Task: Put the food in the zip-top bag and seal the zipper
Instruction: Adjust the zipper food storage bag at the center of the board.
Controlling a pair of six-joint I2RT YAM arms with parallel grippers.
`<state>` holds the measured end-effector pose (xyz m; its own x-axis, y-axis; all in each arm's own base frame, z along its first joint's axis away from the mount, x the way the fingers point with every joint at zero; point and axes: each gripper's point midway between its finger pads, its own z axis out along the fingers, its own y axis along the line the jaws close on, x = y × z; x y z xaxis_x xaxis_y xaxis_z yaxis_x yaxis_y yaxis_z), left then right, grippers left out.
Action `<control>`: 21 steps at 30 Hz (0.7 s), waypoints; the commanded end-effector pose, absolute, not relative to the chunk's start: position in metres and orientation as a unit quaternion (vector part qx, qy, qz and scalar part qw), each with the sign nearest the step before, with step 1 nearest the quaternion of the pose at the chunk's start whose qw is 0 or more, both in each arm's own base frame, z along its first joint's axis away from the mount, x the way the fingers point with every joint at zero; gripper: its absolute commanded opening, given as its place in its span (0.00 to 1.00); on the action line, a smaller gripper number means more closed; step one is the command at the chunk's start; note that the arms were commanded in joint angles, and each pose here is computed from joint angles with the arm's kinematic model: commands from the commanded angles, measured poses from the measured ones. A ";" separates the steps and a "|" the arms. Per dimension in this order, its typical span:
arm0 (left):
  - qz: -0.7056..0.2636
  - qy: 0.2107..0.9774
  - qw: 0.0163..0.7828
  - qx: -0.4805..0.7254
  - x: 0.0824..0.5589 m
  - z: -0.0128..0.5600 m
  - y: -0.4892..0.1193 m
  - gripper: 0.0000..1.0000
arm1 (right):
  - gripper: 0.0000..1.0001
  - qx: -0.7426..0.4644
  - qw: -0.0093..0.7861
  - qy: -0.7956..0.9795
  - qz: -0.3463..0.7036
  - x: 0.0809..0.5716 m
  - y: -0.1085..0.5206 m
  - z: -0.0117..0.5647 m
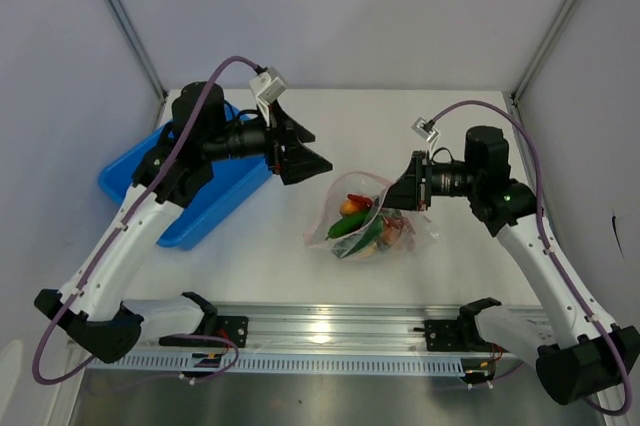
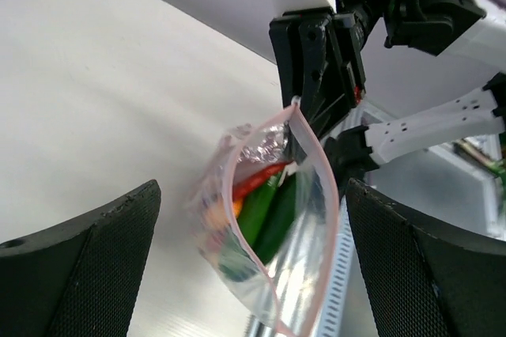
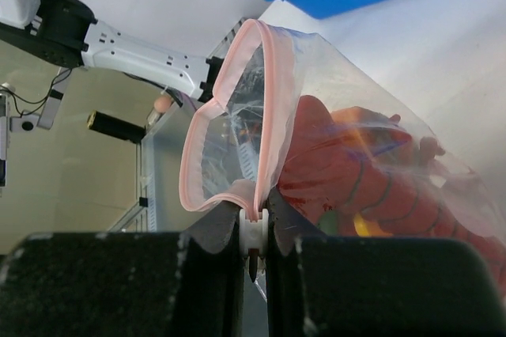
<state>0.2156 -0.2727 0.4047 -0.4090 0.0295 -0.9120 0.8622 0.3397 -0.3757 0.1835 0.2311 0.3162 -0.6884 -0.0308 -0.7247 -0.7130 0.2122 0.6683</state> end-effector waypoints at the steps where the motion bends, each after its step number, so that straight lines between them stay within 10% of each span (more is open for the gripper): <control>1: -0.446 0.632 0.486 0.406 0.216 0.424 -0.281 0.99 | 0.00 -0.280 0.296 0.717 0.566 0.167 0.234 0.330; 21: -0.605 0.535 0.260 0.529 0.148 0.386 -0.336 0.99 | 0.00 -0.276 0.315 0.813 0.405 0.174 0.222 0.327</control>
<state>0.1738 -0.3473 0.3522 -0.4015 0.3209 -0.8578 0.8645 -0.1763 -0.4706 0.1680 0.2278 0.3191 -0.6759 -0.1837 -0.7137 -0.7022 0.4545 0.5480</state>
